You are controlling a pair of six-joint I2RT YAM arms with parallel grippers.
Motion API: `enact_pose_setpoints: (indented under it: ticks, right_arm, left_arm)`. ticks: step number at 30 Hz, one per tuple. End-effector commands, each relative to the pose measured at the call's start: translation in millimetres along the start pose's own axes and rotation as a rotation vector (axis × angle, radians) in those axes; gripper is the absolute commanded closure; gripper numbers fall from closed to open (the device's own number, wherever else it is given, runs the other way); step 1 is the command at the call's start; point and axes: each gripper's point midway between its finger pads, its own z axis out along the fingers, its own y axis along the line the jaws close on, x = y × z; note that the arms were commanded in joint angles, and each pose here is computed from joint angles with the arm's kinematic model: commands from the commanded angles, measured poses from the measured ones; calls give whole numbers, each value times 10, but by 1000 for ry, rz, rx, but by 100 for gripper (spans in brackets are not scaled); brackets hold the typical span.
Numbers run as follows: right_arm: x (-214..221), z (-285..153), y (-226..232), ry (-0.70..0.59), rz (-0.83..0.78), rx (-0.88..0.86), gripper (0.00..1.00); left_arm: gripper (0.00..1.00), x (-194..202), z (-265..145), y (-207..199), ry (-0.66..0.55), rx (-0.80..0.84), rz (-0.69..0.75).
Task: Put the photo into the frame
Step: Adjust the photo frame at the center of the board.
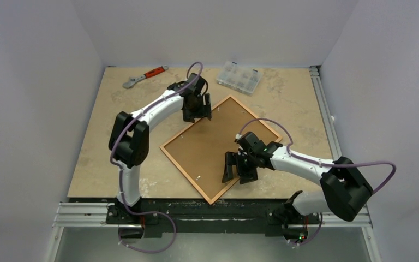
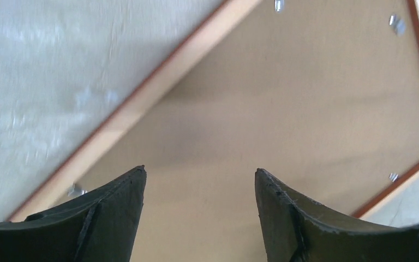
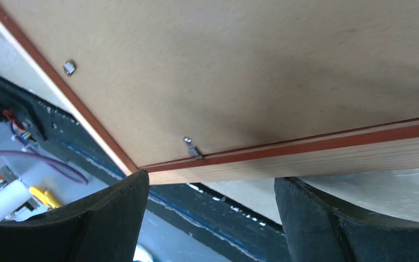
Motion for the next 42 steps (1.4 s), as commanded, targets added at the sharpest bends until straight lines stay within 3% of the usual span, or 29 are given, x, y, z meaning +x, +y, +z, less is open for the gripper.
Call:
enact_pose_setpoints:
  ticks: [1,8,12,17,23,29,35,42]
  right_arm:
    - [4,-79,322,-19,1,-91,17]
    - [-98,-405,575,-94,-109,-160,16]
    - [-146,-520,698,-112,-133,-196,16]
    - [-191,-524,702,-117,-133,-178,16]
    - [-311,-540,587,-151,-88,-154,16]
    - [-593,-649,291,-189,-2,-165,17]
    - [-873,-851,-95,-243,41,-84,17]
    - [-1120,-1020,-544,-315,124,20,17]
  left_arm:
    - [29,228,-618,247,-64,-73,40]
    - [30,1104,-976,845,-78,-76,-144]
    - [31,1563,-837,1036,-52,-50,-269]
    - [34,1753,-553,1060,-45,0,-354]
    - [43,1744,-332,1028,-11,-17,-340]
    - [73,1629,-345,1079,-12,-83,-254]
    - [98,1214,-437,1103,-20,-168,-53]
    - [100,777,-302,1008,4,-63,121]
